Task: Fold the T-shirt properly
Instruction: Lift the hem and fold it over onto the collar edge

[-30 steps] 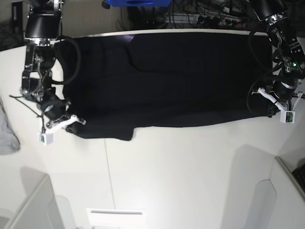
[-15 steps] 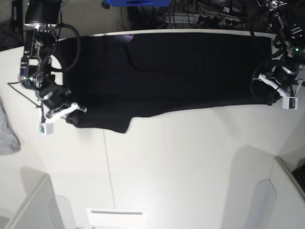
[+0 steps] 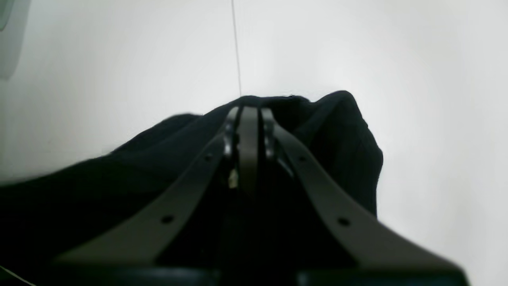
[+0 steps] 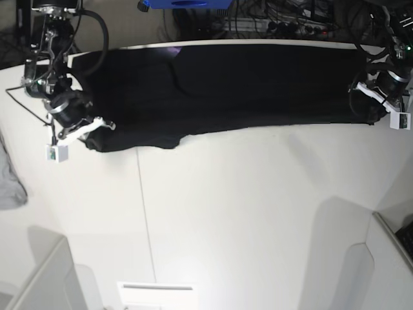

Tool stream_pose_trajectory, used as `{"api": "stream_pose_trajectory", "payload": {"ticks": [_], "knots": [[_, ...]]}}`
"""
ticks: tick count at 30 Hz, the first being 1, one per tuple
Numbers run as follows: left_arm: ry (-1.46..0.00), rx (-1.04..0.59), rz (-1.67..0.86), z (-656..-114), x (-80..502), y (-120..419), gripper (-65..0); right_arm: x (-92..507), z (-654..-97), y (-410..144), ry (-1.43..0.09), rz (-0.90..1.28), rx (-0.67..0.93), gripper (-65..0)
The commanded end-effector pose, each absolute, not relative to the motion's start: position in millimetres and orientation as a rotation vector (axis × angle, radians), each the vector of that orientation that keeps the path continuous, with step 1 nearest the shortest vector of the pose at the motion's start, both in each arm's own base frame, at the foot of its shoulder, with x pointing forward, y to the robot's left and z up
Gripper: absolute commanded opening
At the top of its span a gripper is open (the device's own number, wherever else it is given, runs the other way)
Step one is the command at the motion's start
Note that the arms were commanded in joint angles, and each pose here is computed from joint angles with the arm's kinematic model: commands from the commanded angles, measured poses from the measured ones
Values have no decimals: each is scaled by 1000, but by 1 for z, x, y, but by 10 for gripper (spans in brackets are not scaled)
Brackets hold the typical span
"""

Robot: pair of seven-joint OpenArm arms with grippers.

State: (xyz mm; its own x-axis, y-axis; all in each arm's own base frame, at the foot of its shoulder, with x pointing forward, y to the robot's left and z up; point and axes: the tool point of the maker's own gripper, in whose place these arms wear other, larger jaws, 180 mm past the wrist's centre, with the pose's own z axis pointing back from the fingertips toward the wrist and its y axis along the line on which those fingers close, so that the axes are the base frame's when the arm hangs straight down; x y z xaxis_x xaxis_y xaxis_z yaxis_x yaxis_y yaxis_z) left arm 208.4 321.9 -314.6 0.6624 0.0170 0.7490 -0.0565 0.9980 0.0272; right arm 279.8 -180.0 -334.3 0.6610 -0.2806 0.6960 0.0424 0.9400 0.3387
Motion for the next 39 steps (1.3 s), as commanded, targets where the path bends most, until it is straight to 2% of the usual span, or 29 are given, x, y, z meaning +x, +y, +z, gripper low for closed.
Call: {"api": "stream_pose_trajectory", "payload": {"ticks": [1,13,29,39], "knots": [[-888,59,29,-301,211,325,-650,283,-323,-183,-875,-171,299,-650],[-848,49,52,-308,190,329,-650,245,-333,-198,-826,-223,258,-650],[-845,51,51,-308,189,329,-650,205,-335,-192,-763,-437,483,-650],[-781,53,51,-320,169,330,-650,182,-345,-188,-700,-473,512,-650]]}}
